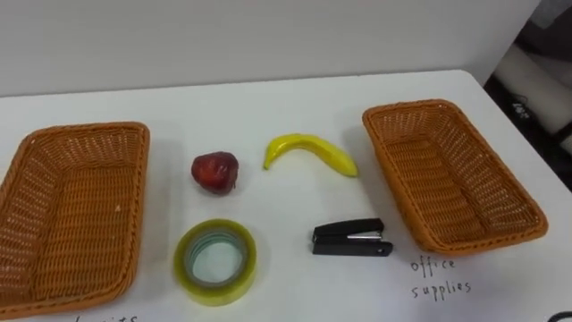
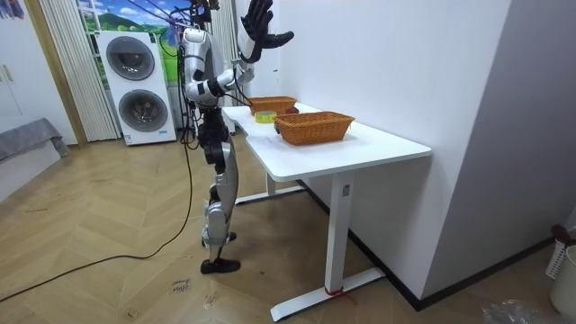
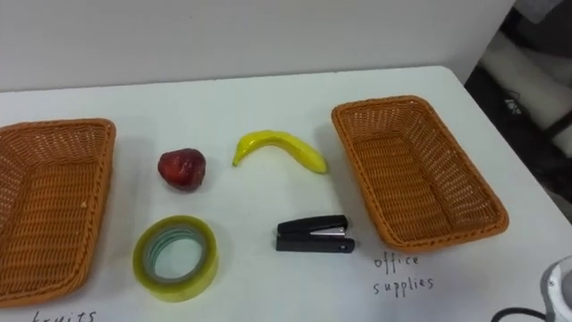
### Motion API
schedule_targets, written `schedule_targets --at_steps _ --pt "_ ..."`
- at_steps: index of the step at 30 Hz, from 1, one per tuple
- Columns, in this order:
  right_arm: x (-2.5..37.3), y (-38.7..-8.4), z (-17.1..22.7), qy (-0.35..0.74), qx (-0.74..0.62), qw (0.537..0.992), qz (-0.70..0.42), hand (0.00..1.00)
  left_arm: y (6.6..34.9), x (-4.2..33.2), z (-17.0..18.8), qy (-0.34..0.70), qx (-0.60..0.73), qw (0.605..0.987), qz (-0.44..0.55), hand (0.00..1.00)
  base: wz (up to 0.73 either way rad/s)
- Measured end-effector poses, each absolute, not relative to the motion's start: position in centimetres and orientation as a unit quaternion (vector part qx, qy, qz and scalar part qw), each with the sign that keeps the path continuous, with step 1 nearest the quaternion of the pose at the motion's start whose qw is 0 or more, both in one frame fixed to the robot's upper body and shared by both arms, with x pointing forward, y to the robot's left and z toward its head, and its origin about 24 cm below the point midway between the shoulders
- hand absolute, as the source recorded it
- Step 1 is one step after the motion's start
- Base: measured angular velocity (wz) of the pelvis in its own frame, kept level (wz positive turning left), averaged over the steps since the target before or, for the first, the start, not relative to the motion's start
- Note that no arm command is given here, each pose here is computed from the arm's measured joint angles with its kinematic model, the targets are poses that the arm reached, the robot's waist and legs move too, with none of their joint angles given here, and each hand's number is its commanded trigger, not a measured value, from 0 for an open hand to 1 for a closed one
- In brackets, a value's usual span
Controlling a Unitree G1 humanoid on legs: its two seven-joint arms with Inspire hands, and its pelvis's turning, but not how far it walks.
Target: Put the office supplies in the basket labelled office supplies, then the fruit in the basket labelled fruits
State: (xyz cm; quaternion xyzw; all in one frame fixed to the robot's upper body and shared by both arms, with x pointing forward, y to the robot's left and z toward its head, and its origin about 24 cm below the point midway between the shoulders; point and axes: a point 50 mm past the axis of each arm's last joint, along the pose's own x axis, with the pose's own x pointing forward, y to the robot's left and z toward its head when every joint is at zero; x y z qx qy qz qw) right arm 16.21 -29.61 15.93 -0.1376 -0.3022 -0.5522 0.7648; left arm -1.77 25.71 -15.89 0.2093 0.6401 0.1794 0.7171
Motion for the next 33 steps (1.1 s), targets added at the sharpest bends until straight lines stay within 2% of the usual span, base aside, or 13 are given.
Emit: schedule_targets --at_steps 5,15,20,33 --pt "17.9 -27.3 17.1 -0.326 -0.13 0.814 -0.462 0.0 25.6 -1.7 -15.9 0.639 0.207 0.719 0.179 0.0 0.0" --pt "20.0 -24.7 17.9 -0.336 -0.15 0.862 -0.35 0.0 25.3 -1.4 -16.0 0.638 0.206 0.723 0.169 0.0 0.03" --pt "21.2 -22.8 17.4 -0.312 -0.188 0.897 -0.251 0.0 25.4 -0.6 -16.1 0.633 0.212 0.73 0.145 0.0 0.07" --pt "22.7 -20.4 16.0 -0.228 -0.3 0.926 -0.031 0.0 25.8 -0.1 -16.0 0.631 0.226 0.731 0.126 0.0 0.02"
